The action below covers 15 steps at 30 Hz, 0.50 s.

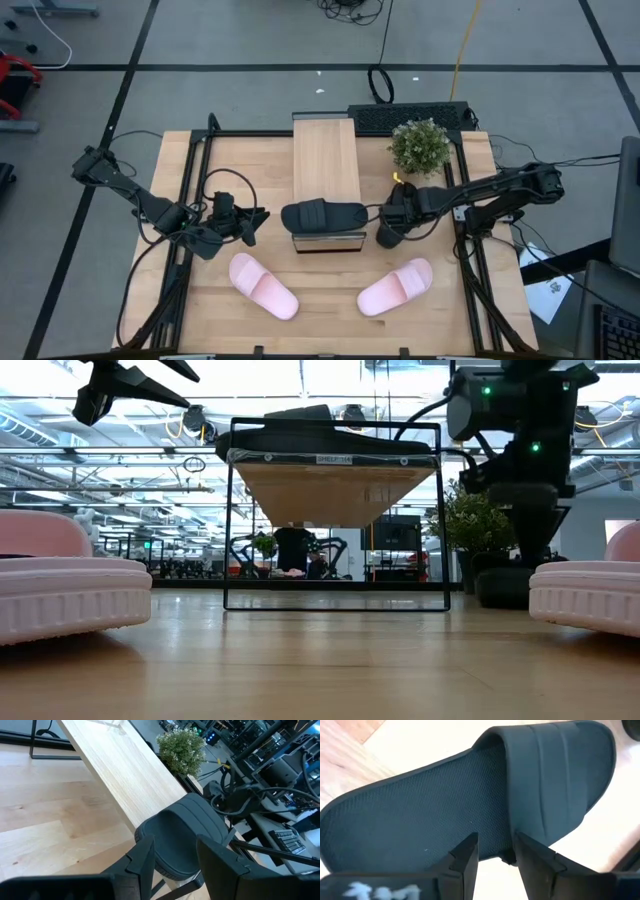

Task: Pick and place slides into the shelf
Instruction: Put the black slide on the shelf

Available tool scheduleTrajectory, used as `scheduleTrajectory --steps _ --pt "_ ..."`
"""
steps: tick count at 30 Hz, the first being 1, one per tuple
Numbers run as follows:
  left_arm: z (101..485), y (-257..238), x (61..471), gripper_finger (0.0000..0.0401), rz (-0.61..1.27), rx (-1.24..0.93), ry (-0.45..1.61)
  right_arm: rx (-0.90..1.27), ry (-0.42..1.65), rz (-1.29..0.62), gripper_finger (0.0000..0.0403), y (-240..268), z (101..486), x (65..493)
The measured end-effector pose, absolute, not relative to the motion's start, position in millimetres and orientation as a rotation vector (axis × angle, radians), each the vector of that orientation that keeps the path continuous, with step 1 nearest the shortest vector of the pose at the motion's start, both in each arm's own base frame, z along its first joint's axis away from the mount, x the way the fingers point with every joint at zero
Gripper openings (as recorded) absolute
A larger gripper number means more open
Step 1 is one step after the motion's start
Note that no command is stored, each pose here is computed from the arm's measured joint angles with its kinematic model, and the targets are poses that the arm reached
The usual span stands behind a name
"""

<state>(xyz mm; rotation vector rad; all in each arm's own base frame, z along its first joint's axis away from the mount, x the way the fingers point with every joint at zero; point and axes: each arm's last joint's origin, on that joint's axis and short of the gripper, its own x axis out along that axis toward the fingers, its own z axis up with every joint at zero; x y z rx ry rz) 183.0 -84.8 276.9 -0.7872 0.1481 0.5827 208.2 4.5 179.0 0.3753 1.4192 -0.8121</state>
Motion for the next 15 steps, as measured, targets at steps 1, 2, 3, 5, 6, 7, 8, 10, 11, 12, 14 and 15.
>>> scheduleTrajectory --steps 1,2,3,5,6,7,8,10,11,12,14,15 --pt "276.9 -84.8 183.0 0.014 0.583 -0.786 0.148 0.375 1.408 -0.826 0.0118 4.2 177.6 207.9" --pt "276.9 -84.8 183.0 0.014 0.583 -0.785 0.148 0.378 1.401 -0.836 0.0117 4.0 177.0 207.6" --pt "277.0 -84.8 183.0 0.014 0.583 -0.785 0.148 0.379 1.394 -0.848 0.0114 3.8 176.6 207.5" --pt "277.0 -84.8 183.0 0.014 0.582 -0.785 0.149 0.366 1.386 -0.869 0.0101 3.2 176.5 206.7" --pt "277.0 -84.8 183.0 0.014 0.582 -0.785 0.149 0.365 1.385 -0.871 0.0091 3.0 176.5 206.6" --pt "277.0 -84.8 183.1 0.014 0.582 -0.786 0.148 0.366 1.383 -0.871 0.0078 3.0 176.4 206.8" --pt "277.0 -84.8 183.1 0.014 0.582 -0.786 0.148 0.364 1.384 -0.873 0.0064 3.0 176.5 206.7" --pt "277.0 -84.8 183.1 0.014 0.582 -0.786 0.148 0.363 1.383 -0.871 0.0028 3.0 176.4 206.8" --pt "277.0 -84.8 183.1 0.014 0.582 -0.786 0.148 0.363 1.383 -0.869 0.0015 3.0 176.4 206.9" --pt "277.0 -84.8 183.1 0.014 0.582 -0.786 0.148 0.363 1.383 -0.868 0.0008 3.0 176.4 206.9" --pt "277.0 -84.8 183.1 0.014 0.582 -0.785 0.148 0.378 1.376 -0.878 0.0008 3.1 176.3 207.1" --pt "277.0 -84.8 183.1 0.014 0.582 -0.785 0.148 0.385 1.373 -0.883 0.0007 3.1 176.3 207.2"
